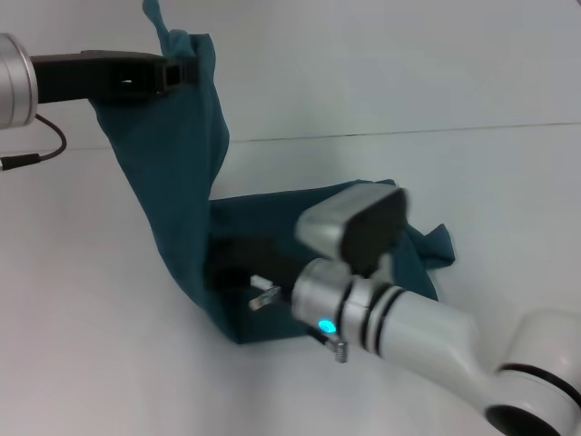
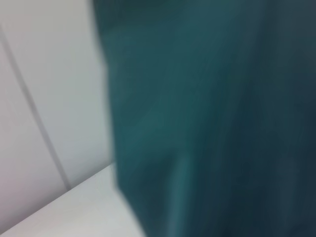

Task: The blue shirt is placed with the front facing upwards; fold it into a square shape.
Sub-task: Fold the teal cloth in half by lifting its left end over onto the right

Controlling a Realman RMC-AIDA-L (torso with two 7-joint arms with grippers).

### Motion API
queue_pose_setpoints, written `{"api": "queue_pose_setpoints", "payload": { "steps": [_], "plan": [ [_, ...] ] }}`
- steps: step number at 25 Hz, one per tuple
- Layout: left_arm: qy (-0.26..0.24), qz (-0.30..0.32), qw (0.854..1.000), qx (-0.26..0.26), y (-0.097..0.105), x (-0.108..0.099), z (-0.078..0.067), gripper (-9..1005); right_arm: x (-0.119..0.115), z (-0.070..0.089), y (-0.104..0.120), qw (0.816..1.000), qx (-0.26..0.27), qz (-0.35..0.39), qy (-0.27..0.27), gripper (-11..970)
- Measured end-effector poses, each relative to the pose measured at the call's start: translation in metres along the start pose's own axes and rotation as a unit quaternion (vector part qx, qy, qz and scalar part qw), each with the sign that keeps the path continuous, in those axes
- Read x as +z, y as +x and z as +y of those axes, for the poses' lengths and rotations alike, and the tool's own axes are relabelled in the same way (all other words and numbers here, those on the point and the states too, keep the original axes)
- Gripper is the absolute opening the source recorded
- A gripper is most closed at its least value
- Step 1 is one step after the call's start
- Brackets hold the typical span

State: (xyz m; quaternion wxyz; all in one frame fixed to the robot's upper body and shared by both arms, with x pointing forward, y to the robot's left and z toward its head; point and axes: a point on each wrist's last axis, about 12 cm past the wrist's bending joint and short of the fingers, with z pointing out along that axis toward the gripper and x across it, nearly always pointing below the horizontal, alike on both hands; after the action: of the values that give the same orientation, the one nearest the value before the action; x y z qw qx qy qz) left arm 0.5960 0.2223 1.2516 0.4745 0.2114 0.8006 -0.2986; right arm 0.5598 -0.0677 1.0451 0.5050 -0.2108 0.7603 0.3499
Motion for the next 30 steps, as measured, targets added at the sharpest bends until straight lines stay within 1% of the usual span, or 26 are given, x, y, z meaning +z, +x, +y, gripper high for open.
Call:
{"api": "queue_pose_setpoints", "payload": {
  "steps": [5,8,9,11,15,17,20,25,30],
  "plan": [
    [0.000,0.001,1.000,-0.001,0.001,0.000,0.001,68,-0.035,-0.034,0.011,0.995,0.048,-0.063,0.061,12],
    [0.001,0.005,1.000,-0.001,0.004,0.001,0.000,66,-0.060,-0.057,0.017,0.986,0.069,-0.108,0.104,13],
    [0.002,0.007,1.000,-0.001,0.005,0.003,0.000,66,-0.071,-0.067,0.017,0.982,0.072,-0.128,0.123,13],
    [0.006,0.009,1.000,-0.003,0.007,0.005,-0.002,66,-0.086,-0.081,0.017,0.973,0.073,-0.157,0.152,13],
    [0.018,0.013,1.000,-0.009,0.012,0.014,-0.004,66,-0.110,-0.107,0.015,0.957,0.076,-0.188,0.205,13],
    [0.027,0.012,1.000,-0.012,0.015,0.020,-0.007,66,-0.119,-0.117,0.013,0.952,0.078,-0.197,0.223,13],
    [0.038,0.008,0.999,-0.019,0.020,0.030,-0.010,66,-0.129,-0.128,0.013,0.945,0.077,-0.202,0.245,13],
    [0.046,0.009,0.998,-0.038,0.034,0.056,-0.014,66,-0.140,-0.138,0.013,0.938,0.074,-0.205,0.269,13],
    [0.057,0.004,0.997,-0.047,0.046,0.081,-0.026,67,-0.153,-0.148,0.015,0.931,0.087,-0.208,0.286,14]
  ]
}}
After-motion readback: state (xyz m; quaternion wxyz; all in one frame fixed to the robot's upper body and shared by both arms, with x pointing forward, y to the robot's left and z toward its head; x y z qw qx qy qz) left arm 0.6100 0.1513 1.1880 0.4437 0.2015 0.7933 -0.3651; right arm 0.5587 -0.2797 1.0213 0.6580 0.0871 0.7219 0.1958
